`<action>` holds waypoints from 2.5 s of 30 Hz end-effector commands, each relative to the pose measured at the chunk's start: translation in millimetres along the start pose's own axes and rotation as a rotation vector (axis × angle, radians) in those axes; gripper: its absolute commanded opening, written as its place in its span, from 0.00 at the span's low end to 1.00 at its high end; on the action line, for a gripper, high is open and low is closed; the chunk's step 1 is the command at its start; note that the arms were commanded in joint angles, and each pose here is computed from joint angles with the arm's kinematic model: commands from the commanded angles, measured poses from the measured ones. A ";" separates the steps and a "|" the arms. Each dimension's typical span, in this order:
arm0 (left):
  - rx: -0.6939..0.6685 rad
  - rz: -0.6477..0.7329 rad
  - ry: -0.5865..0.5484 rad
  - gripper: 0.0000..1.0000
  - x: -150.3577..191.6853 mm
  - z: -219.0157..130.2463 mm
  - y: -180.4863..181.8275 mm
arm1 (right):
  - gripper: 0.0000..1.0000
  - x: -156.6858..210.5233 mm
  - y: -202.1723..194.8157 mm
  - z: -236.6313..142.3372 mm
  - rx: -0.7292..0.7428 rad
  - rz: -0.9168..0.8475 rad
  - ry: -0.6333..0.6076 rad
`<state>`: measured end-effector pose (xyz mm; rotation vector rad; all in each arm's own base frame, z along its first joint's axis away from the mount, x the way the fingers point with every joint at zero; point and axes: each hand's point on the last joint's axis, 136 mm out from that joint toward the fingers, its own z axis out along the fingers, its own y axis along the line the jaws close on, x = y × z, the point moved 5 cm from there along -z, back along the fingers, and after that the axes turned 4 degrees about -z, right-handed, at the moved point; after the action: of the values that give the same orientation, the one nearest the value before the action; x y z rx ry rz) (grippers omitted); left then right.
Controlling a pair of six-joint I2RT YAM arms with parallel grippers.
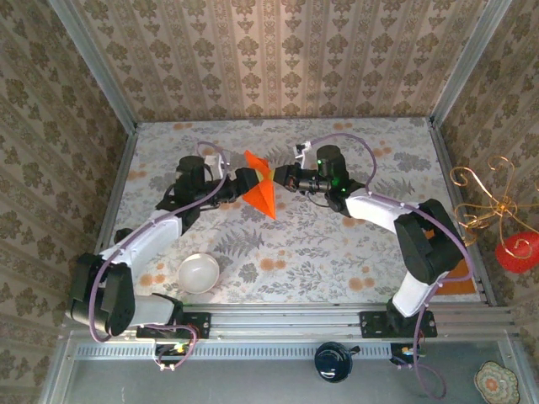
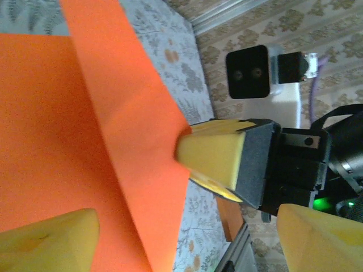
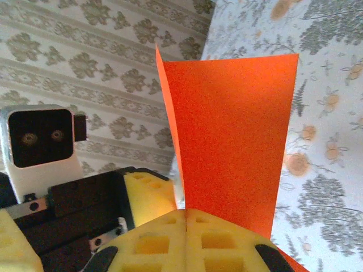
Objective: Fold a paper plane with a square sheet of paper (pick it up from the middle)
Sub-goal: Pick up the paper from the center of the table, then turn over the paper at the center of the table.
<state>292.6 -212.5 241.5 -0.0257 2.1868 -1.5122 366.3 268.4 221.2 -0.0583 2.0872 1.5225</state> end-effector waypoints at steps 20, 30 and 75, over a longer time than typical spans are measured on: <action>0.239 0.092 0.001 0.48 -8.8 8.5 -35.6 | 0.04 -23.9 47.0 -17.5 -0.270 0.073 -0.064; 0.273 0.131 -0.014 0.37 -8.0 5.2 -42.2 | 0.05 -26.6 46.3 -21.0 -0.284 0.086 -0.078; -1.199 0.720 0.210 0.14 -5.5 15.9 48.4 | 0.63 -13.0 -18.9 -121.8 0.498 -0.119 -0.243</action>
<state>313.5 -232.2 206.9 0.4070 2.5108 -0.1726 339.3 159.7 242.3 0.1598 2.1334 0.9403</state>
